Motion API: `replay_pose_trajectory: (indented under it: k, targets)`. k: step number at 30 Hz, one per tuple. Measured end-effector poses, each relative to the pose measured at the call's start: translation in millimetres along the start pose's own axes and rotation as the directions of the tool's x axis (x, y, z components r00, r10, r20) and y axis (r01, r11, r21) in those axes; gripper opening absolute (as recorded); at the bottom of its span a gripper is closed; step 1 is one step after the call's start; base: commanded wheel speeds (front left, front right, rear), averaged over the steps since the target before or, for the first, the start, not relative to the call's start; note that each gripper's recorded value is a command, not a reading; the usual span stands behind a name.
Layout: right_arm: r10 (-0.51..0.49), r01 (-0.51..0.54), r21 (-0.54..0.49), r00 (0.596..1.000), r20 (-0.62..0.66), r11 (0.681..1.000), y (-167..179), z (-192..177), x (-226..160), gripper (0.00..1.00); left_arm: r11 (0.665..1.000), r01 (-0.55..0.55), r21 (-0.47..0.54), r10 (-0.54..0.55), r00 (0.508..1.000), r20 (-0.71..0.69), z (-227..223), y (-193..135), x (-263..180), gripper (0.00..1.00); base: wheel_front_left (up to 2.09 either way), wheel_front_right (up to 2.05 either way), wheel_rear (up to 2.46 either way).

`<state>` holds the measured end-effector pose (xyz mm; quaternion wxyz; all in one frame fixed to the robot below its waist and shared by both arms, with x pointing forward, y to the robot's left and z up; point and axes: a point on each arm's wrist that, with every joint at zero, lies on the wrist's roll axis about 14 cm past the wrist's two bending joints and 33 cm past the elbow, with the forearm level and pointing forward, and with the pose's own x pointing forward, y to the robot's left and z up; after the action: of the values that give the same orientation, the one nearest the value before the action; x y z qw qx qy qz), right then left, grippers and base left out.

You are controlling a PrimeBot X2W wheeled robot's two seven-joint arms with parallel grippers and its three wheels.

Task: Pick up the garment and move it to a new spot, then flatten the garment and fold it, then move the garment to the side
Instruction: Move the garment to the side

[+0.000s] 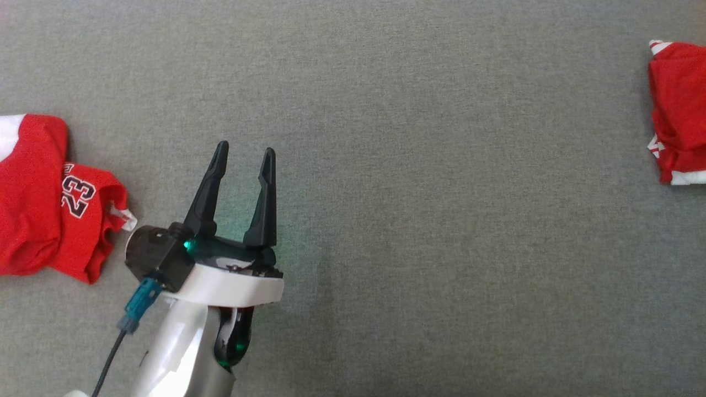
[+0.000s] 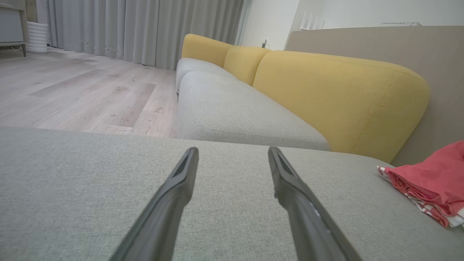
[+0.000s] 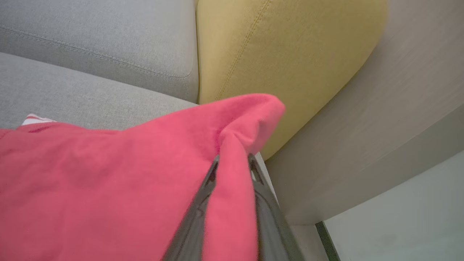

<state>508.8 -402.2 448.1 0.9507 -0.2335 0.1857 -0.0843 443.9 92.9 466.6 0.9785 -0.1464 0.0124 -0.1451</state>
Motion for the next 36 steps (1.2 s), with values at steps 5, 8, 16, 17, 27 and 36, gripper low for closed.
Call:
replay_pose_trajectory:
  k: [5,8,16,17,27,36]
  targets:
    - [-0.026,0.025,0.032,0.999,0.042,0.999,-4.7,14.6,0.2,1.0,1.0,0.001,0.002,-0.001,1.0,-0.001,0.5,-1.0,-1.0,1.0,0.0,0.0,0.0]
    - [-0.04,0.034,0.07,0.995,0.088,0.997,-4.8,28.8,-2.5,1.0,1.0,0.004,0.006,-0.004,1.0,0.01,5.5,-2.6,-2.0,1.0,0.0,0.0,0.0]
    - [-0.001,-0.061,0.19,0.951,0.308,0.98,39.8,87.4,-37.0,1.0,1.0,0.004,0.017,-0.005,0.997,0.076,32.3,-8.8,-12.0,1.0,0.0,0.0,0.0]
    - [-0.002,-0.077,0.221,0.942,0.336,0.972,45.5,94.2,-44.0,1.0,1.0,-0.001,0.018,-0.001,0.997,0.083,35.2,-8.3,-14.9,1.0,0.0,0.0,0.0]
    - [0.011,-0.213,0.403,0.894,0.448,0.89,94.7,96.7,-129.7,1.0,1.0,-0.026,-0.009,0.026,0.992,0.12,48.6,-13.5,-52.8,1.0,0.0,0.0,0.0]
    - [0.069,-0.287,0.479,0.904,0.423,0.829,145.8,68.0,-186.8,1.0,1.0,-0.018,-0.018,0.02,0.991,0.135,52.8,-23.0,-76.2,1.0,0.0,0.0,0.0]
